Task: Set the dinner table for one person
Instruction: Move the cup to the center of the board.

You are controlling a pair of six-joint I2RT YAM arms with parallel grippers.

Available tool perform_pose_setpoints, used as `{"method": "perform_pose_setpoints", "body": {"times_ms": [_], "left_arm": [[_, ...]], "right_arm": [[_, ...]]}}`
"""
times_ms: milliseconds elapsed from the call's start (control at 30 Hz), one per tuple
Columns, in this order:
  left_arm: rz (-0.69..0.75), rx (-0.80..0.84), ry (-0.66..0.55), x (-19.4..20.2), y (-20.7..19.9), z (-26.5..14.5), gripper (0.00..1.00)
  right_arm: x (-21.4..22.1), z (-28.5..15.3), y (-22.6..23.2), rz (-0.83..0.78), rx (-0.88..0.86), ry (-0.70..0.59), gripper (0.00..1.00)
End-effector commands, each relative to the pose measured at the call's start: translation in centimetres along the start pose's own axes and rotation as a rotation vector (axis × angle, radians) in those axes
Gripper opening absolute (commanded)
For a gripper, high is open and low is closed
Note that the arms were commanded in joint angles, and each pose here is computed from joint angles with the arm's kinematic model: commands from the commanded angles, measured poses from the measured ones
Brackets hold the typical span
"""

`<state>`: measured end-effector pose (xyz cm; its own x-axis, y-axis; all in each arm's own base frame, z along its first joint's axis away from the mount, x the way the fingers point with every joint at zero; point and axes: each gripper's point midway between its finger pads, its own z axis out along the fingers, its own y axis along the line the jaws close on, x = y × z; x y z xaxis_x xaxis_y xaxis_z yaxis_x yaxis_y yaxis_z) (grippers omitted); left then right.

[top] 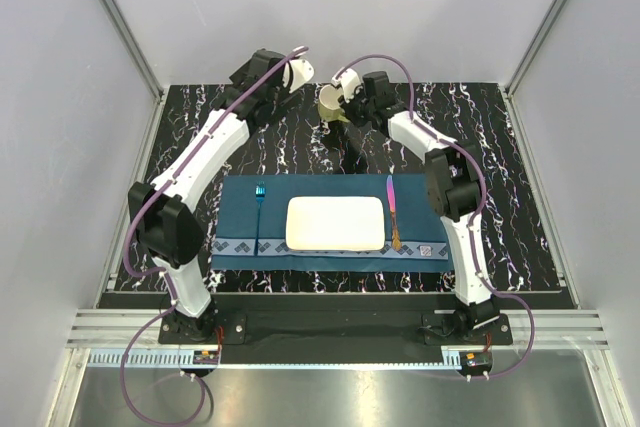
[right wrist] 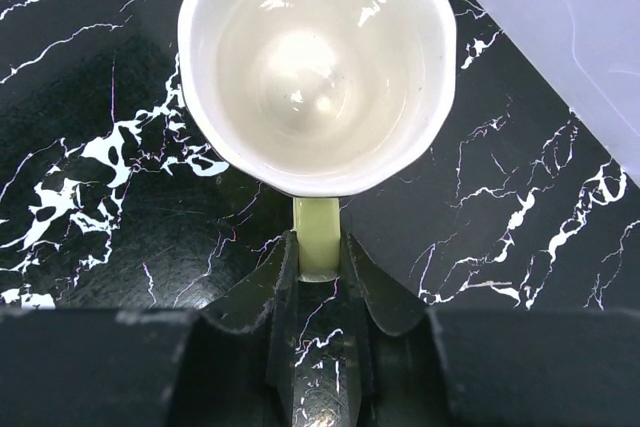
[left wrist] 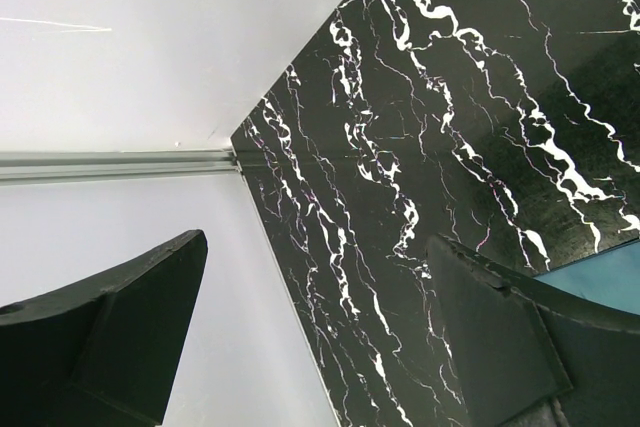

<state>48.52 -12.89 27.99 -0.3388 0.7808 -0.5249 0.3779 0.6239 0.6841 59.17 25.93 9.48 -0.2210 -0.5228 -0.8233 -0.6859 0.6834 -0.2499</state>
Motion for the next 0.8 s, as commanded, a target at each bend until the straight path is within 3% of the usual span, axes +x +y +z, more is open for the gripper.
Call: {"method": "perform_pose_setpoints", "body": {"times_ms": [0, 400, 767], "left_arm": [[-0.053, -0.041, -0.091, -1.9, 1.7, -1.8, 0.99], [-0.065, -0.044, -0.110, -1.8, 1.5, -1.7, 0.99], [-0.076, -0.044, -0.114, -0.9, 1.5, -2.0, 0.99]], "right_arm": [[-9.0, -4.5, -3.0, -0.054, 0.105, -0.176, 0.00], [-9.1, -6.2, -3.7, -0.088, 0.144, -0.161, 0.00], [-4.7, -7.1, -4.1, -0.090, 0.166, -0.063, 0.00]]}}
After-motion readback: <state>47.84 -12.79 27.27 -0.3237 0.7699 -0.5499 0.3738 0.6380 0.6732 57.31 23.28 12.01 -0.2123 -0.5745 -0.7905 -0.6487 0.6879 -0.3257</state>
